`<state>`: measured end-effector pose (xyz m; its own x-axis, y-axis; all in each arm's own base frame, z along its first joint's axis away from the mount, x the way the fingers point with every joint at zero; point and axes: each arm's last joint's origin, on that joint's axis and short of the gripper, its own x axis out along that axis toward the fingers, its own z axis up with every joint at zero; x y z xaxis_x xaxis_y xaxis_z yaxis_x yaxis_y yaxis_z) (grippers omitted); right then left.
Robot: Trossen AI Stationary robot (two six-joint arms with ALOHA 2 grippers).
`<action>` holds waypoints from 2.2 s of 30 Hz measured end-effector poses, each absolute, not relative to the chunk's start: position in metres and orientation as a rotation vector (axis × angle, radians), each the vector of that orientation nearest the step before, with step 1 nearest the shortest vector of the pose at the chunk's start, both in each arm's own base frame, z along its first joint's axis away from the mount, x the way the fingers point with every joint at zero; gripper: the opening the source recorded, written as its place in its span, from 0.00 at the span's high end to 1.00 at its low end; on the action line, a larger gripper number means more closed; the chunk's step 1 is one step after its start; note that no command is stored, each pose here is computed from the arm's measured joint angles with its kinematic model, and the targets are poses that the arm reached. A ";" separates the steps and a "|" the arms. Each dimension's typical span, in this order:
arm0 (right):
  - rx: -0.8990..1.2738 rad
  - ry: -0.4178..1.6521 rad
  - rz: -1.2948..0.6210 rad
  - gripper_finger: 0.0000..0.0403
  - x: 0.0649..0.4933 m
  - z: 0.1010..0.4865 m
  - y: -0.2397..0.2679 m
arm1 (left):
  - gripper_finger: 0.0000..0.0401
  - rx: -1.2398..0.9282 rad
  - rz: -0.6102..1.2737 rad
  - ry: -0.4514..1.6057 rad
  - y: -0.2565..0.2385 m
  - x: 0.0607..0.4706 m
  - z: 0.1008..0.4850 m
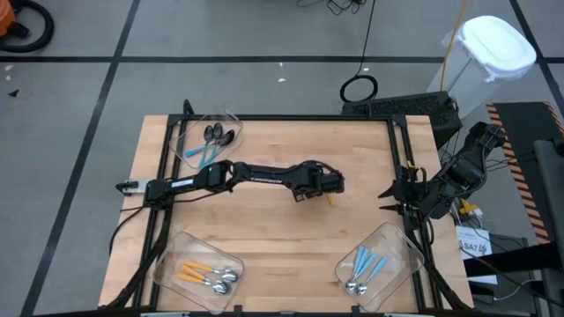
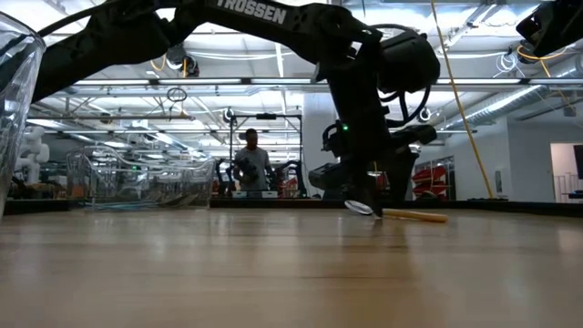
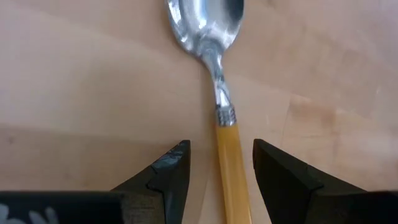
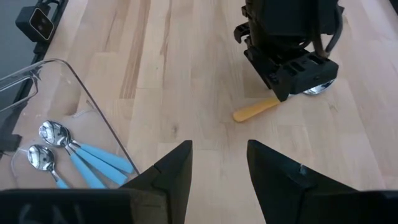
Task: Sort silverware by color (type)
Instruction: Put the yellow spoon into the bottom left transparent bin
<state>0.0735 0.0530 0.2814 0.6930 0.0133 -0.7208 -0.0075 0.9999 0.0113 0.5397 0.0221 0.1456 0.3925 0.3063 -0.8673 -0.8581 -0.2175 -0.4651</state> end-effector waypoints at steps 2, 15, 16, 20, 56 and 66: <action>0.008 0.805 0.012 0.63 0.074 0.281 0.053 | 0.57 -1.384 1.165 0.538 0.026 0.539 0.149; -0.020 0.756 -0.056 0.63 0.075 0.282 0.051 | 0.73 -1.514 1.079 0.588 0.054 0.523 0.209; -0.020 0.754 -0.062 0.63 0.075 0.282 0.051 | 0.74 -1.526 1.068 0.591 0.054 0.523 0.211; -0.018 0.743 -0.085 0.63 0.076 0.283 0.050 | 0.76 -1.536 1.106 0.646 0.049 0.518 0.208; 0.014 0.753 -0.122 0.63 0.076 0.282 0.047 | 0.76 -1.203 1.049 0.854 0.031 0.528 0.149; 0.003 0.758 -0.122 0.63 0.076 0.281 0.047 | 0.76 -1.073 0.977 0.965 0.007 0.511 0.189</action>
<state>0.0757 0.0468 0.2815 0.7195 -0.1095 -0.6858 0.1118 0.9929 -0.0412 0.5107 0.0072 0.1893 0.2727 0.1528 -0.9499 -0.9516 0.1881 -0.2430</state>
